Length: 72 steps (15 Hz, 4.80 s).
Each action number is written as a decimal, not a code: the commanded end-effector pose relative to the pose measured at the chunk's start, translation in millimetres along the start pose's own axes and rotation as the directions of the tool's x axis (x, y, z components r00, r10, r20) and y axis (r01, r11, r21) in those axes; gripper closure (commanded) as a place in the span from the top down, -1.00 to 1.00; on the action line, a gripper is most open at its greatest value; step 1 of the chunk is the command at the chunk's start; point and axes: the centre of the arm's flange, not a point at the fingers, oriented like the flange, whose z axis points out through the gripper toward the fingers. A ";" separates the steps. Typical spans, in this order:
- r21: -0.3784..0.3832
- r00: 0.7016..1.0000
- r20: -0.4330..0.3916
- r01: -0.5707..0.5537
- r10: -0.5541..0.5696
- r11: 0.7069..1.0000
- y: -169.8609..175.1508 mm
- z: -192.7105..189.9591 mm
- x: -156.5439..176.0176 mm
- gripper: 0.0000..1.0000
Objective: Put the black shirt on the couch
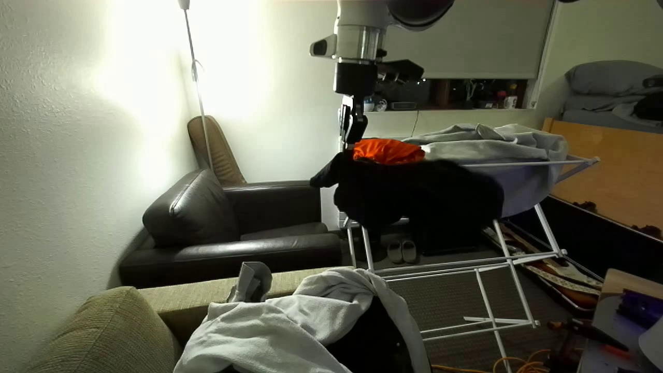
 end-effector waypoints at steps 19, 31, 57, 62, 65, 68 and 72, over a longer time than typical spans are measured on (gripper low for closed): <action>0.006 0.894 -0.150 0.429 -0.423 0.904 -79.2 -39.6 127.4 -1.00; 0.043 0.790 -0.173 0.603 -0.588 0.797 -128.4 -25.8 186.9 -1.00; 0.184 0.781 -0.055 0.621 -0.622 0.762 -143.4 16.1 152.4 -0.36; 0.161 0.874 -0.022 0.483 -0.486 0.861 -91.7 0.4 113.0 0.31; 0.138 0.916 -0.008 0.398 -0.401 0.907 -69.5 -17.2 93.5 0.68; 0.148 0.935 0.011 0.348 -0.354 0.926 -68.9 -29.6 80.4 1.00; 0.211 0.929 0.065 0.343 -0.363 0.915 -94.0 -30.9 71.2 1.00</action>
